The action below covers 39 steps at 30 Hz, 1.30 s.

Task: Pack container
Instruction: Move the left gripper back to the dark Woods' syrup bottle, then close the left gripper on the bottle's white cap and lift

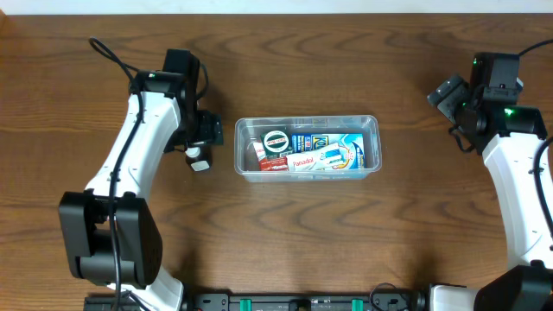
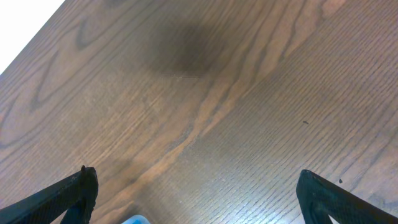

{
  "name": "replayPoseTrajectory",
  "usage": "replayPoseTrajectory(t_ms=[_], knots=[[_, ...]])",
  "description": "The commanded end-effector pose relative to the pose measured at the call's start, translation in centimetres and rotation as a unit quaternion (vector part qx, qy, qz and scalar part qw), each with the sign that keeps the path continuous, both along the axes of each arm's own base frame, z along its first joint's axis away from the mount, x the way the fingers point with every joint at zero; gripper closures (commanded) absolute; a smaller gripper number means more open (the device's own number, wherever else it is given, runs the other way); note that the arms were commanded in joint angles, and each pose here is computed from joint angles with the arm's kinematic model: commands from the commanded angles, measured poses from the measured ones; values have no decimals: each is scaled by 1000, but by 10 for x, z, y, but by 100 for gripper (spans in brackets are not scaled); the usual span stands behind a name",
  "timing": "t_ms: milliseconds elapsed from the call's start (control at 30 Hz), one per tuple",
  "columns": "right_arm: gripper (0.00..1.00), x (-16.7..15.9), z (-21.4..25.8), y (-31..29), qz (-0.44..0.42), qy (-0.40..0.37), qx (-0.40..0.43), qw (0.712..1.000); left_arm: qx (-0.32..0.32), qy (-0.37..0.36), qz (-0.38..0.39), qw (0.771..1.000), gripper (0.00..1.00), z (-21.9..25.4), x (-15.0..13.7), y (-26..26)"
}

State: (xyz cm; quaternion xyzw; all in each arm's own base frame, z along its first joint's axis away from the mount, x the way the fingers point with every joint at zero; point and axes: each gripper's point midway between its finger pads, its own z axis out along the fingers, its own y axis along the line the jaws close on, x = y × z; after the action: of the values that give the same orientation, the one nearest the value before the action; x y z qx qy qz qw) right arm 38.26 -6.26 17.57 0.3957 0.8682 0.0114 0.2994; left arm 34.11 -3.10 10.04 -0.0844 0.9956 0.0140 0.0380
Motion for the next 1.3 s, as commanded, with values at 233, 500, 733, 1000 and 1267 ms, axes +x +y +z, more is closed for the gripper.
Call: replayPoseTrajectory(t_ms=[233,500,733,1000,1267], knots=[[1,0,-2,-2,-7,2,1,1000,1,38,48,998,27,-7,-17,3],[1,0,-2,-2,-7,2,2,1000,2,44,56,997,27,-7,-20,3],[1,0,-2,-2,-7,2,2,1000,1,41,77,996,27,-11,-19,3],[1,0,-2,-2,-7,2,1,1000,-3,22,98,995,32,-11,-10,2],[1,0,-2,-2,-7,2,2,1000,-4,20,98,995,34,-11,-9,2]])
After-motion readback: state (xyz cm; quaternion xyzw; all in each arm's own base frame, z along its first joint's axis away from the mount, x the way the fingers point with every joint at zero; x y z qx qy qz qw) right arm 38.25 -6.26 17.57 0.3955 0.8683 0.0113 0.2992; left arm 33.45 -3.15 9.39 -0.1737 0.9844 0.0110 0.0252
